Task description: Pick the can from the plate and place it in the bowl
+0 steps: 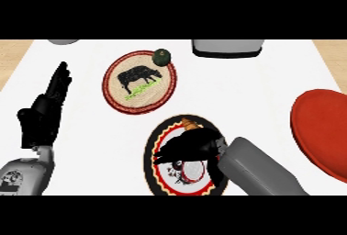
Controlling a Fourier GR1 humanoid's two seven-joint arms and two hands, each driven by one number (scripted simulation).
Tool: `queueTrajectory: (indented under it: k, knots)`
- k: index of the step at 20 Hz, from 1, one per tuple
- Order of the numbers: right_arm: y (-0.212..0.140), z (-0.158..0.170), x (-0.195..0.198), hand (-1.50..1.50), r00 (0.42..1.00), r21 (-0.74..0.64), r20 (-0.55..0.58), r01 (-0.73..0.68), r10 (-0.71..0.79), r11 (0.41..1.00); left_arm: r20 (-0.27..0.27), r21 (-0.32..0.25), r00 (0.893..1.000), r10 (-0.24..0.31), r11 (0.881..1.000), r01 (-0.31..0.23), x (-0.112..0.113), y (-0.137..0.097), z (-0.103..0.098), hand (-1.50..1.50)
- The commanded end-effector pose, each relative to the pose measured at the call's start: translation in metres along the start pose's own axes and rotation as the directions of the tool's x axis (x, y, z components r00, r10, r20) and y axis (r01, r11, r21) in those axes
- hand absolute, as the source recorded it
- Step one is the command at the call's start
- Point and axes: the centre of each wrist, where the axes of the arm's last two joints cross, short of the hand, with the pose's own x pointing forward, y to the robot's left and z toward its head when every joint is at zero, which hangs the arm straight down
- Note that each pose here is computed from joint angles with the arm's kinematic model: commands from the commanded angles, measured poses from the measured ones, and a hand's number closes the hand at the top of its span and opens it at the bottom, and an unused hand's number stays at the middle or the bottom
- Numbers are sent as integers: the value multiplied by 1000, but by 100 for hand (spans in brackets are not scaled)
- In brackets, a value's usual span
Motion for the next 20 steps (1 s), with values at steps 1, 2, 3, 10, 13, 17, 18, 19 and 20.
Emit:
queueTrajectory:
  k: [1, 2, 3, 10, 13, 17, 18, 19, 20]
  knots:
    - [-5, -16, 1, -150, 1000, 35, 20, -9, 8, 999, 1, 18, 1000, -23, 1000, 23, -1, -2, -4, 0]
    - [10, -23, 11, 150, 996, 49, 47, -77, 75, 996, 9, 9, 1000, -4, 1000, 4, 0, -10, -3, 0]
    - [6, -6, -15, 150, 995, 65, 70, -73, 68, 995, 9, -1, 1000, -2, 1000, 2, 11, -5, 5, 0]
    - [8, -22, -6, 150, 988, -13, 121, -98, 99, 995, -14, -15, 1000, -4, 1000, 4, 1, -9, -1, 0]
    - [3, -15, -11, 150, 988, -43, 134, -69, 74, 997, 0, 14, 1000, -6, 1000, 6, -1, 10, 6, 0]
    - [22, -15, 4, 150, 1000, -136, 13, -12, 13, 991, 5, 26, 1000, 2, 1000, -2, -1, -11, -4, 0]
    - [35, -24, 0, 150, 989, -203, -126, 50, -77, 978, -4, 38, 1000, -6, 999, 6, 5, 11, -8, 0]
    - [60, -24, -2, 150, 962, -244, -221, 103, -158, 964, -19, 53, 1000, -13, 998, 14, -7, 6, 2, 0]
    - [58, -14, -9, 150, 926, -321, -299, 129, -230, 938, -32, 48, 999, -14, 999, 16, -8, 9, 4, 0]
